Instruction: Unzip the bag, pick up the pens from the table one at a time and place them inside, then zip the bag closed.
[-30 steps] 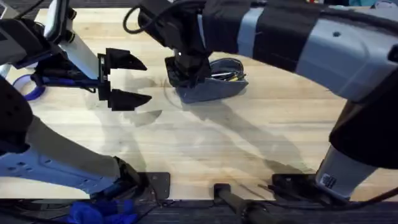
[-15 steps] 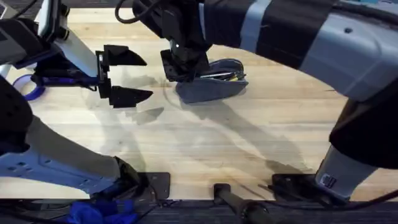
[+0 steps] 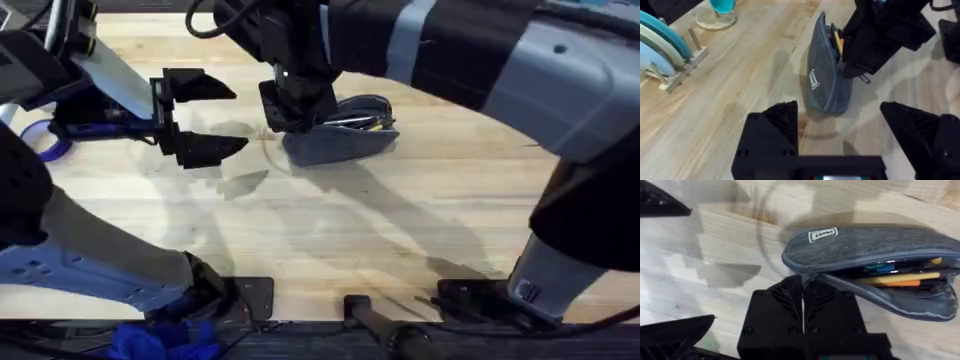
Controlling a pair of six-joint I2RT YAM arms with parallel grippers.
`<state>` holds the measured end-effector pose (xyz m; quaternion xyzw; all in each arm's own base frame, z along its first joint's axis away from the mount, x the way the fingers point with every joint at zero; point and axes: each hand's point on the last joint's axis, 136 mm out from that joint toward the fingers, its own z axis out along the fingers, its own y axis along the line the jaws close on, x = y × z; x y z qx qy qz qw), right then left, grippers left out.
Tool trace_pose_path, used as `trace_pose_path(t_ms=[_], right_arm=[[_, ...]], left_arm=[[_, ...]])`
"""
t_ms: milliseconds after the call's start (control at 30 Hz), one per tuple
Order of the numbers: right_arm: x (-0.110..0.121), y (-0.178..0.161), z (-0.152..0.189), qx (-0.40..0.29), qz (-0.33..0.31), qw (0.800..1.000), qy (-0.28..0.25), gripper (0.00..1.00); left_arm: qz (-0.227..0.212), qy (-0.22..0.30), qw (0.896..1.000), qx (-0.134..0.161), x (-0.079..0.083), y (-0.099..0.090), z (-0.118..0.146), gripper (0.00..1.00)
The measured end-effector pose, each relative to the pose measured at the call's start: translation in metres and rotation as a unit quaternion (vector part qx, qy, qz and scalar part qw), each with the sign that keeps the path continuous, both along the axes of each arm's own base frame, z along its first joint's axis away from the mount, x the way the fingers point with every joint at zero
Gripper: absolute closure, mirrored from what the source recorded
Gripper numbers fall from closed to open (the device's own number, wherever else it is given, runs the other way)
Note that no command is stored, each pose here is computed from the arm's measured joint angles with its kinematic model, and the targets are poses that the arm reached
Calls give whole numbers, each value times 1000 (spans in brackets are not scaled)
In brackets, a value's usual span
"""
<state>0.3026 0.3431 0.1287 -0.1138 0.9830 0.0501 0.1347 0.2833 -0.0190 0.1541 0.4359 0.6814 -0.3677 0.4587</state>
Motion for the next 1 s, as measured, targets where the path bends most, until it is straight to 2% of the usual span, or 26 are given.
trace_pose_path(t_ms=[233,533,833,1000], right_arm=[[0,0,0,0,0,1000,0,971],[0,0,0,0,0,1000,0,971],[0,0,0,0,0,1000,0,971],[0,0,0,0,0,1000,0,971]], left_arm=[[-6,-21,1000,19,4,2,-6,20],[-33,-36,998,41,7,-7,-14,44],[-63,-12,997,33,15,-24,-39,65],[-82,12,996,28,19,-41,-52,65]])
